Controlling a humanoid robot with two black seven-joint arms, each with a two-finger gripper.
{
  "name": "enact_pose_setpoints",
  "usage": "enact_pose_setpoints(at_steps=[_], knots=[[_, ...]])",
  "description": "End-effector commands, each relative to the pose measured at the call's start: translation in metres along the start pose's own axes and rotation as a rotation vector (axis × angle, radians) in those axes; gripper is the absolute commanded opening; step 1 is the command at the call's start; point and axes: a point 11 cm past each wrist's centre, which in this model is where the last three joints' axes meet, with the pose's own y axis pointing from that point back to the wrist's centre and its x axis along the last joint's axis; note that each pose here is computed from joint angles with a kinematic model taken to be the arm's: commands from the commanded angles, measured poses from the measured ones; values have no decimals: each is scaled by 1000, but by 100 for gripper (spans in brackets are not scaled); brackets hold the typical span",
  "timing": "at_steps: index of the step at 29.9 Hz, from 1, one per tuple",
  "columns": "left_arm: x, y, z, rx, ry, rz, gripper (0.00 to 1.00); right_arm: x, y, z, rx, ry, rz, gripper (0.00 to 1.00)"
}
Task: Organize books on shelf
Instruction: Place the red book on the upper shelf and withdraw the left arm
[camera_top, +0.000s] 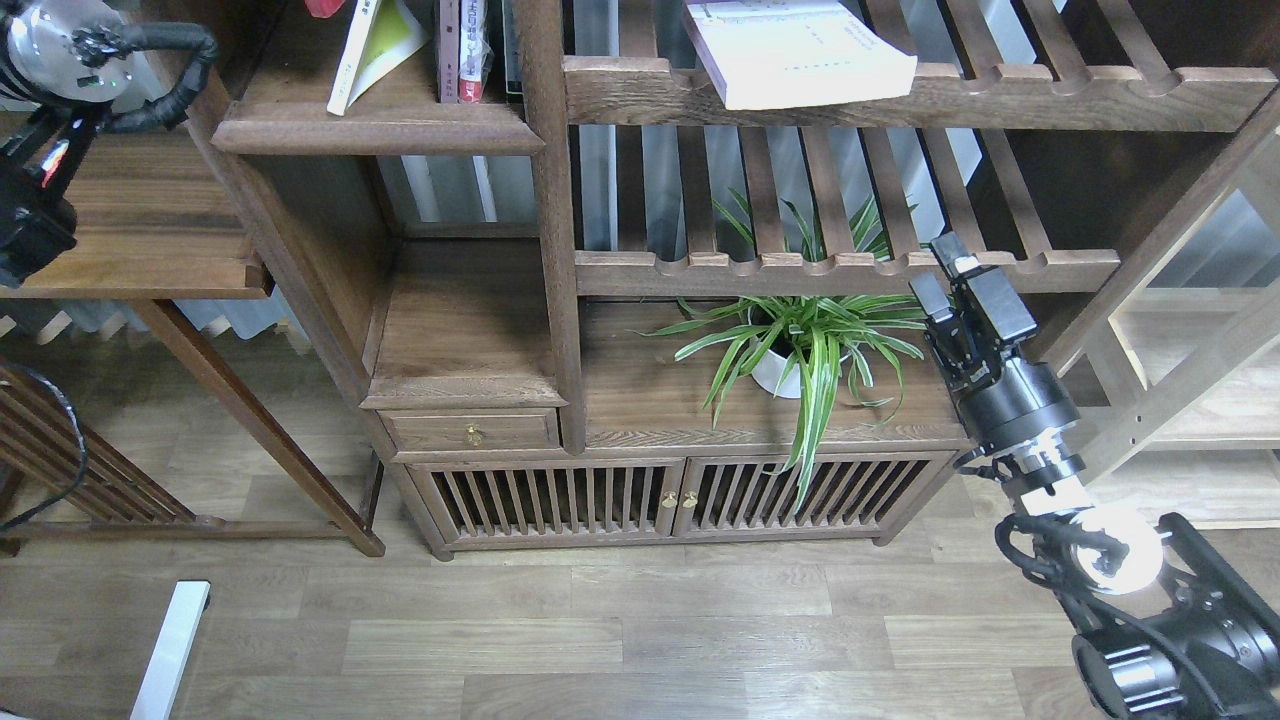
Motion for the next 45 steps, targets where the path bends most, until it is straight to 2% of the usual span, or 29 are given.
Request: enact_pose_setpoints(at_steps=[1, 15, 23, 30, 35, 40, 45], knots=[[0, 0, -5, 13, -13, 4, 29, 0, 1, 0, -2, 1, 2, 82], [-5, -2, -5, 3, -18, -5, 34, 2, 6, -10, 8, 22, 14, 82], [-39, -12, 16, -45, 1, -66, 36, 2, 6, -10, 7, 23, 16, 82], [-39, -13, 33, -70, -4, -61, 36, 2, 6, -11, 7, 26, 16, 82], [-30, -9, 32, -74, 2, -50, 41, 4, 1, -13, 12, 27, 18, 82], [-35, -7, 35, -87, 58, -73, 58, 5, -10, -21, 18, 51, 19, 84], [-43, 0, 58, -177, 127, -115, 64, -3, -16, -36, 59, 61, -3, 87]])
